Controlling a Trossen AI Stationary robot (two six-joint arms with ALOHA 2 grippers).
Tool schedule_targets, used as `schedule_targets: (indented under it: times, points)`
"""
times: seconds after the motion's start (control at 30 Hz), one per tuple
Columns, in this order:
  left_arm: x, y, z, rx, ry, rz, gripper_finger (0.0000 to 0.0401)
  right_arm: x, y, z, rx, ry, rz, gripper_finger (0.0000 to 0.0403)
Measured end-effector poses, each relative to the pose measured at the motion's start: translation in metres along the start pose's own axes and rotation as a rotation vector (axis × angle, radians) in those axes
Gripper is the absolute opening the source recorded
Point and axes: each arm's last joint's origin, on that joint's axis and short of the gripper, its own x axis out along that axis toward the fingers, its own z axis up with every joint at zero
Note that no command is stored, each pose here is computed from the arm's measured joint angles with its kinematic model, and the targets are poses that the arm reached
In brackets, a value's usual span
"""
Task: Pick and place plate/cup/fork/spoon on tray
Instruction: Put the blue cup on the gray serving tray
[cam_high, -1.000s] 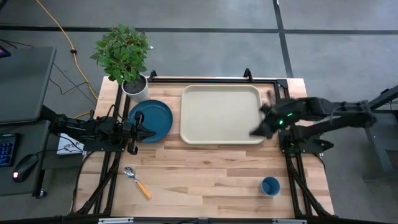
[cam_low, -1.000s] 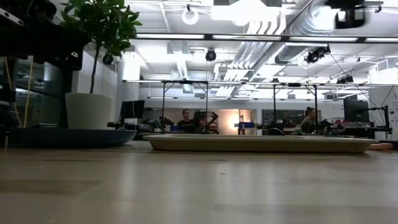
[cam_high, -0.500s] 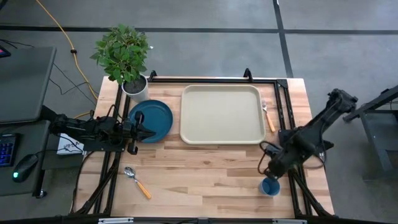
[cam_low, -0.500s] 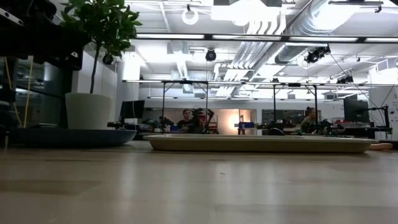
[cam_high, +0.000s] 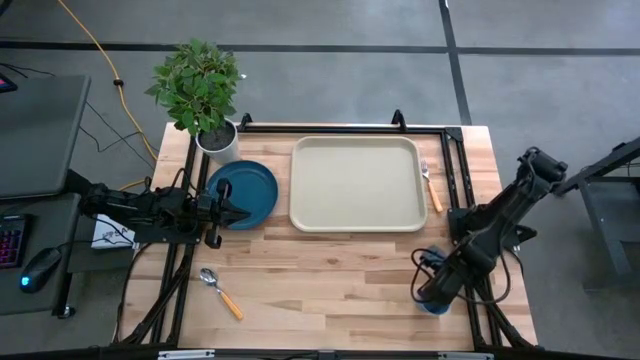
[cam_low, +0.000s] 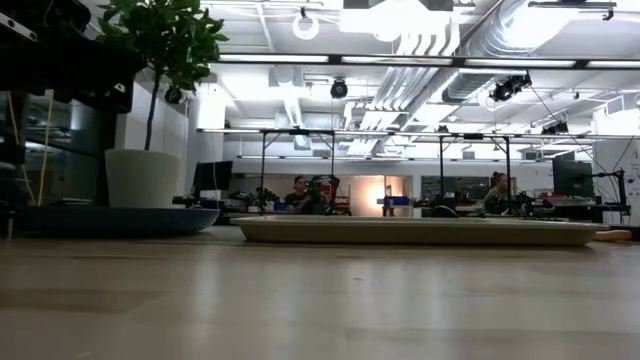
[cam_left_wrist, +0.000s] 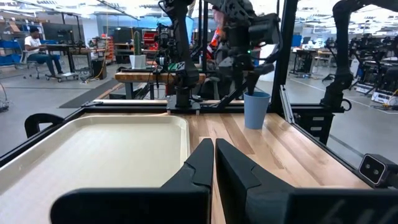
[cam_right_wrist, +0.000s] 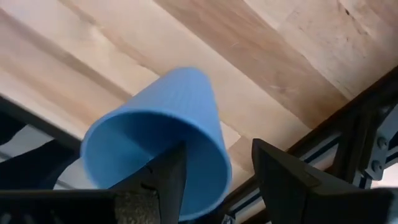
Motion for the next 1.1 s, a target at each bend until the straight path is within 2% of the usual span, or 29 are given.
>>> schedule_targets:
  times: [0.2,0.33,0.4,0.53,0.7,0.8,0.87,0.97,1.1]
  points:
    - [0.000,0.000,0.000,0.000,0.000,0.000,0.0001,0.020,0.009,0.001,-0.035,0.007,-0.082,0.0168]
    - [0.000,0.000,0.000,0.000,0.000,0.000,0.0001,0.027,0.011,0.002,-0.036,0.002,-0.113,0.0146]
    - [0.000,0.000,0.000,0.000,-0.001,0.000,0.0001,0.027,0.011,0.002,-0.053,0.010,-0.115,0.0118]
    - [0.000,0.000,0.000,0.000,0.000,0.000,0.0000,0.014,0.007,0.003,-0.106,0.041,-0.063,0.0022]
    - [0.000,0.000,0.000,0.000,-0.001,0.000,0.0000,-0.038,-0.007,0.017,-0.194,0.019,0.136,0.0007]
    - [0.000,0.000,0.000,0.000,0.000,0.000,0.0001,-0.085,-0.017,0.038,-0.180,-0.155,0.305,0.0005]
    - [0.000,0.000,0.000,0.000,0.000,0.000,0.0001,-0.114,-0.029,0.055,-0.130,-0.311,0.364,0.0003]
    - [0.000,0.000,0.000,0.000,0.000,0.000,0.0000,-0.155,-0.052,0.082,-0.042,-0.519,0.328,0.0002]
    - [0.000,0.000,0.000,0.000,0.000,0.000,0.0001,-0.201,-0.078,0.119,0.035,-0.693,0.172,0.0001]
